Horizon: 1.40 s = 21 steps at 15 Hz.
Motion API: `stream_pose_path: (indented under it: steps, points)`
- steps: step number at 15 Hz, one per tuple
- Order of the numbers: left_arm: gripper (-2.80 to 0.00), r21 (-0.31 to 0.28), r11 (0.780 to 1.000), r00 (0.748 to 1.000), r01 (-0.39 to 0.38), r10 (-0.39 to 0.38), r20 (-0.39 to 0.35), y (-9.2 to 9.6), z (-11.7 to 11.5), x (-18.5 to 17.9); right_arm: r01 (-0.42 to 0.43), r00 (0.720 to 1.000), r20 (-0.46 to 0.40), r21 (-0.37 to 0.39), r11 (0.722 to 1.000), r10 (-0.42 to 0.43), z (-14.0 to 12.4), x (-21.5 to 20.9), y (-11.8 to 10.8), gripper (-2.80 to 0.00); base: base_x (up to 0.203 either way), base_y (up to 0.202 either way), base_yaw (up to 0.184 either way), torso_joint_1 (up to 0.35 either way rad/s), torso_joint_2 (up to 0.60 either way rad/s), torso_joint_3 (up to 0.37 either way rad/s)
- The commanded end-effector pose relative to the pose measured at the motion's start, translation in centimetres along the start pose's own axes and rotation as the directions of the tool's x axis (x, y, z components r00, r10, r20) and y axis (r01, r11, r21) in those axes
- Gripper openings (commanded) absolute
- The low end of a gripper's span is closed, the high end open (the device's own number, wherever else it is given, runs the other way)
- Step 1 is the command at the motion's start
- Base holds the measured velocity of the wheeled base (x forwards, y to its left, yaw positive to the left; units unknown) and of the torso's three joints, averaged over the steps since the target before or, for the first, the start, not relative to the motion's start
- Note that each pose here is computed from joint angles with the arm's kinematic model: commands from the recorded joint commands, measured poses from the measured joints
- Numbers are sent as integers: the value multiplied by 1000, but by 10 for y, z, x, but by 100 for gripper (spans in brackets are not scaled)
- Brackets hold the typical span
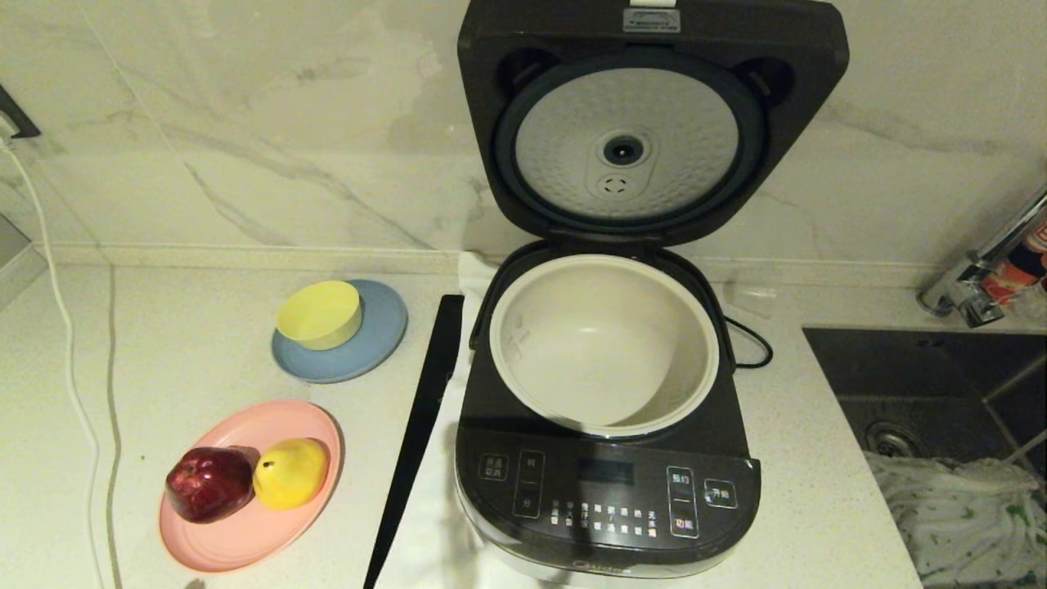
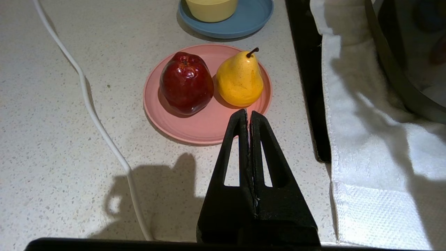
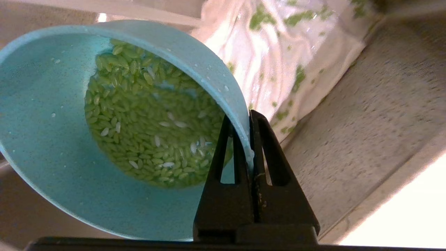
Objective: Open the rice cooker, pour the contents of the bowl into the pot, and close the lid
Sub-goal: Fill a bowl with water from the tap
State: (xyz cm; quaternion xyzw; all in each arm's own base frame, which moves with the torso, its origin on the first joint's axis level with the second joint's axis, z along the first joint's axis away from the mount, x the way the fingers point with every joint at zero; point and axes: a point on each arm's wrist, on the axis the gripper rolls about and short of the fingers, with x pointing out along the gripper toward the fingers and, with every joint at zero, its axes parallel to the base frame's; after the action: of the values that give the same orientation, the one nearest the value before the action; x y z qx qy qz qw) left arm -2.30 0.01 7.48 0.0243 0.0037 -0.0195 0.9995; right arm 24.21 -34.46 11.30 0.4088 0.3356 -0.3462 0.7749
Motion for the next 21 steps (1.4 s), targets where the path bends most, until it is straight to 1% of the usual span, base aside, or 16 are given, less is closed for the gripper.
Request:
stream_pose_path:
  steps: [1, 4, 7, 11, 13, 17, 21]
  points:
    - [-280, 0, 1000, 1000, 0, 0, 1, 0, 0, 0, 1, 1000, -31, 20, 1000, 0, 5, 11, -2, -280, 0, 0, 0, 0, 0, 0]
    - [-280, 0, 1000, 1000, 1, -1, 1, 0, 0, 0, -13, 999, -43, 26, 1000, 14, 7, 16, -3, -280, 0, 0, 0, 0, 0, 0]
    - [-280, 0, 1000, 1000, 0, 0, 1, 0, 0, 0, -18, 999, -29, 47, 999, 19, 12, 21, -2, -280, 0, 0, 0, 0, 0, 0]
    - [-280, -1, 1000, 1000, 0, 0, 1, 0, 0, 0, -26, 1000, -13, 48, 999, 27, 19, 27, -1, -280, 0, 0, 0, 0, 0, 0]
    - [-280, 0, 1000, 1000, 0, 0, 1, 0, 0, 0, -27, 1000, -5, 62, 998, 28, 23, 30, -1, -280, 0, 0, 0, 0, 0, 0]
    - [-280, 0, 1000, 1000, 0, 0, 1, 0, 0, 0, -14, 999, -46, 85, 996, 18, 24, 29, 0, -280, 0, 0, 0, 0, 0, 0]
    - [-280, 0, 1000, 1000, 0, 0, 1, 0, 0, 0, -23, 998, -50, 87, 996, 28, 24, 30, -1, -280, 0, 0, 0, 0, 0, 0]
